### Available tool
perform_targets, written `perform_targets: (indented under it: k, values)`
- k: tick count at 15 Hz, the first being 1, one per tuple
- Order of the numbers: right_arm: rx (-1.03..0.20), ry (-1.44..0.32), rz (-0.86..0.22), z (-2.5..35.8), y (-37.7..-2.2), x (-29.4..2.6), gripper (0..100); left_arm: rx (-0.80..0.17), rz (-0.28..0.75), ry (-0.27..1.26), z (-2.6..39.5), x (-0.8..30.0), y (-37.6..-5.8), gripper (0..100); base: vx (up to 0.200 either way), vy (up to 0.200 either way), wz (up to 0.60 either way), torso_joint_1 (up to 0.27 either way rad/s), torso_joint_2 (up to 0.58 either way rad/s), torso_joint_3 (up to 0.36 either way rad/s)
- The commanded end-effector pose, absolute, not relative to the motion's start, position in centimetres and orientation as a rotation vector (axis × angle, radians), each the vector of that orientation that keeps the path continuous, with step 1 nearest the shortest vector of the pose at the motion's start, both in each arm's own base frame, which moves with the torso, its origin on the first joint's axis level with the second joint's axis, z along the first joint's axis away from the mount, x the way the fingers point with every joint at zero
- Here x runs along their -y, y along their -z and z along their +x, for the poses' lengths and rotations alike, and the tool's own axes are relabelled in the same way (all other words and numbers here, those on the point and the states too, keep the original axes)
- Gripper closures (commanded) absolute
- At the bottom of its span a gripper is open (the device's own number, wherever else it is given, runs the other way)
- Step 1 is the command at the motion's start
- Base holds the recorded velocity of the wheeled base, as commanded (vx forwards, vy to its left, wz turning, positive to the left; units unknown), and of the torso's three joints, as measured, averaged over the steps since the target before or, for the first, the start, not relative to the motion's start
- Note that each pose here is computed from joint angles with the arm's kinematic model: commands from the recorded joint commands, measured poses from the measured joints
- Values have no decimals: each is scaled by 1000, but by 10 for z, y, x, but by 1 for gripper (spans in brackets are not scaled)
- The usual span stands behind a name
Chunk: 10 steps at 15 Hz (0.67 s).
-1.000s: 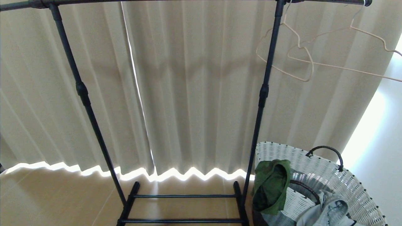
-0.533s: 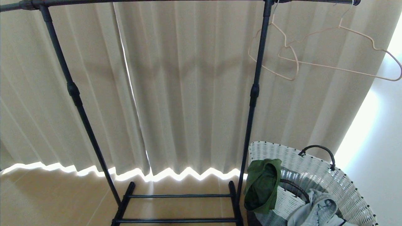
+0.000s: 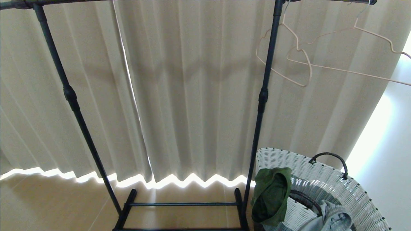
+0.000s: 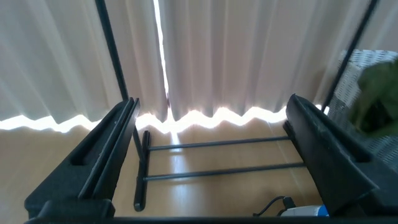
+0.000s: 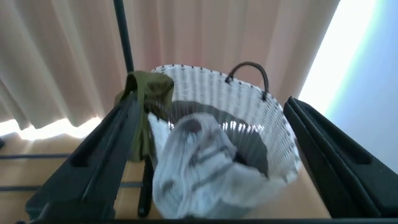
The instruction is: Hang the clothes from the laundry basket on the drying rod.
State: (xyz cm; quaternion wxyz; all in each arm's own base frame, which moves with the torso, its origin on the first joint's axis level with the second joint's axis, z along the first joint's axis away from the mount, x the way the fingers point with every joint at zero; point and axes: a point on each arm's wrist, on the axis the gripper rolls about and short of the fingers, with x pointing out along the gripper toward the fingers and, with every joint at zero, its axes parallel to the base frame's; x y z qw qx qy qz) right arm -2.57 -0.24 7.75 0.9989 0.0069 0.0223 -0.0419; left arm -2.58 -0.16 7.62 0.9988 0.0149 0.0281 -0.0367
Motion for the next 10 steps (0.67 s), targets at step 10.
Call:
perform_targets:
  k: [10]
  values:
    - [-102, 68, -78, -29, -98, 3, 0, -57, 32, 72, -26, 2, -76, 0, 0, 0, 0, 0, 0, 0]
